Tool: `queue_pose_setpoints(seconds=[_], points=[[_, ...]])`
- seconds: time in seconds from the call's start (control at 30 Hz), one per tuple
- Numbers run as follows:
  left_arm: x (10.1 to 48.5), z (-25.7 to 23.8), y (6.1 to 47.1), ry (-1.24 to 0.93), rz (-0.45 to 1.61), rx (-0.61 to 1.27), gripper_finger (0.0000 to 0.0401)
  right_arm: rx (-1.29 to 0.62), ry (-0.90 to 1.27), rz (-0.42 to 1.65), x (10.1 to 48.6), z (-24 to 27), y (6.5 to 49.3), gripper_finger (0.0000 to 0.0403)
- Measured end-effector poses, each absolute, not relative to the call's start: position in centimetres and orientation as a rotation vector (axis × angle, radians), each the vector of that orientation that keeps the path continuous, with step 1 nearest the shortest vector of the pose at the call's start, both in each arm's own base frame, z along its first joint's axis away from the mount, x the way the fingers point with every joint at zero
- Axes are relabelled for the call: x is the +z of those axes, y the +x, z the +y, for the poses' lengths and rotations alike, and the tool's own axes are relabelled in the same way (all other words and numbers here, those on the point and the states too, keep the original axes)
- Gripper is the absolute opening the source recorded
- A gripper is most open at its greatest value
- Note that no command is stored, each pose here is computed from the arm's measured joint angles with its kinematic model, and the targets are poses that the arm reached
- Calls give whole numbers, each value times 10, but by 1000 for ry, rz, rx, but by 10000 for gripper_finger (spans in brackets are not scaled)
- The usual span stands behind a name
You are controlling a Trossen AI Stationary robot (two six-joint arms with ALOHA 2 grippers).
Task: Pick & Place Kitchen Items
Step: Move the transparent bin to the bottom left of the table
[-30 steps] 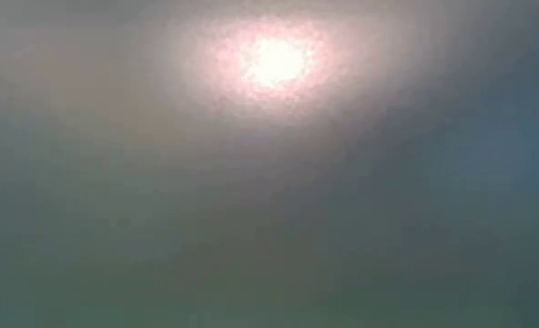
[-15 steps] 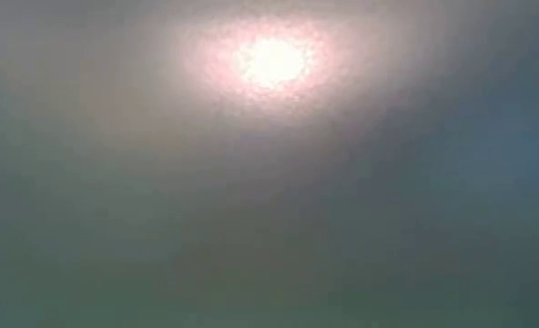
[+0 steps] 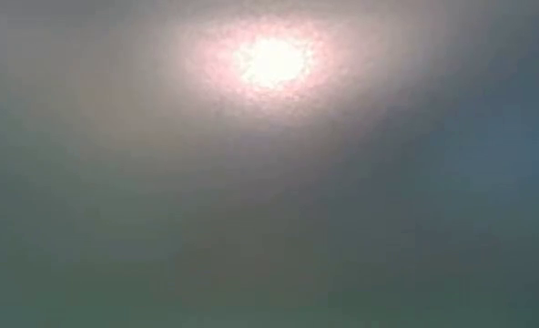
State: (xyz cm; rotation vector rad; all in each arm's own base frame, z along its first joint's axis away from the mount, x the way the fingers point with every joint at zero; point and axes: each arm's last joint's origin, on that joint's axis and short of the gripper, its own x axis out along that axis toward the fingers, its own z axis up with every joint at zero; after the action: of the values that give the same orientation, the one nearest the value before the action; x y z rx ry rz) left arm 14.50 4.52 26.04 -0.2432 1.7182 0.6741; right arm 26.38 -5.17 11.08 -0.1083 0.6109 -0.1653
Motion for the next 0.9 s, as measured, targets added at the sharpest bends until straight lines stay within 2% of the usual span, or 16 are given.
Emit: queue_pose_setpoints(seconds=[0.07, 0.2, 0.4, 0.63, 0.73, 0.9], points=[[260, 47, 145, -261, 1727, 651, 31, -165, -108, 611, 111, -52, 264, 89], [258, 41, 154, -313, 1682, 487, 27, -165, -108, 611, 111, -52, 264, 89], [257, 33, 160, -181, 1647, 449, 42, -165, -108, 615, 110, -52, 264, 90], [257, 33, 174, -119, 1527, 310, 130, -165, -108, 615, 110, -52, 264, 90], [257, 34, 175, -51, 1520, 324, 169, -166, -105, 615, 110, -52, 264, 90], [257, 34, 175, -48, 1521, 325, 202, -171, -89, 620, 110, -52, 263, 90]])
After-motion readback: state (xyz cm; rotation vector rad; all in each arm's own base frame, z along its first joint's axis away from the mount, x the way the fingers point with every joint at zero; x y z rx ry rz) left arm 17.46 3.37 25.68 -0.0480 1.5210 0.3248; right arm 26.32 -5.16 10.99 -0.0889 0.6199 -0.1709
